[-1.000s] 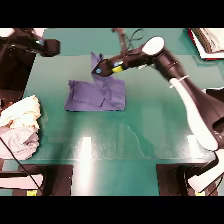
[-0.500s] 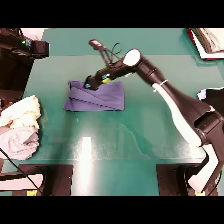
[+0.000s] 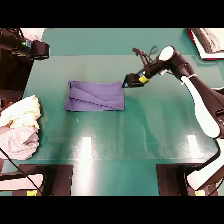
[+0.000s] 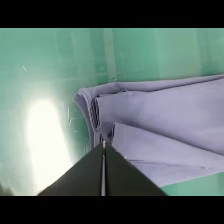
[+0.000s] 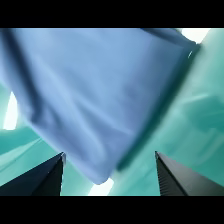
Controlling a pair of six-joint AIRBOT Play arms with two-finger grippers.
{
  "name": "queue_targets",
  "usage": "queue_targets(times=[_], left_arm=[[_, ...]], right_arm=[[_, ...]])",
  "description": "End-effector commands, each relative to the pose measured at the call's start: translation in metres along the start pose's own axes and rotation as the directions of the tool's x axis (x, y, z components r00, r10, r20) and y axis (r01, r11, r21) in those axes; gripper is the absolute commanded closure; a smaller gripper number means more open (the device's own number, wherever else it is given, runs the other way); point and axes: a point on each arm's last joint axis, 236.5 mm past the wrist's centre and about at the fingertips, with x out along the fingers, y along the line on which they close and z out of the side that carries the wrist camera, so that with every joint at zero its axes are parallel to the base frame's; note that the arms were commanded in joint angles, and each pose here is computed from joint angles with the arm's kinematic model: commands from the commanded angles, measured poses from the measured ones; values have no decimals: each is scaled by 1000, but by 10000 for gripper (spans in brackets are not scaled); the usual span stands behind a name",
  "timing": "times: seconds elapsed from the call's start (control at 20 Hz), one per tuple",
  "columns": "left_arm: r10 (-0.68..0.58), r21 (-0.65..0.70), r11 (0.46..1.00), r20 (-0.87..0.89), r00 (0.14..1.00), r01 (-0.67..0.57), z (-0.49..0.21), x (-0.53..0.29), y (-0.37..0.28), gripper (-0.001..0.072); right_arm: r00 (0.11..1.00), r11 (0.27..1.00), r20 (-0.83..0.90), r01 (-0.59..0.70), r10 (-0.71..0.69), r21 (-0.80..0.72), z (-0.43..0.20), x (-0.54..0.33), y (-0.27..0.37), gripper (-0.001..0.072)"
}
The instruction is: Fold the shirts.
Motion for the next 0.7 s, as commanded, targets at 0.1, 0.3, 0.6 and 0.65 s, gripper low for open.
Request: queue_targets(times=[0.1,0.3,0.6,0.65], left_arm=[[-6,-11,1000,-54,999,5,-17,15,1,680],[-29,-16,999,-60,998,28,-19,19,-4,679],[-56,-1,998,-63,996,57,-20,18,-11,679],[-57,-1,998,-70,996,57,-22,18,-11,679]], right_arm=[[990,955,89,-132,112,265,-10,34,-18,82],[954,893,181,-290,239,344,-1,61,-2,82],[955,916,121,-296,272,272,1,114,40,143],[953,924,133,-297,272,241,8,117,48,329]])
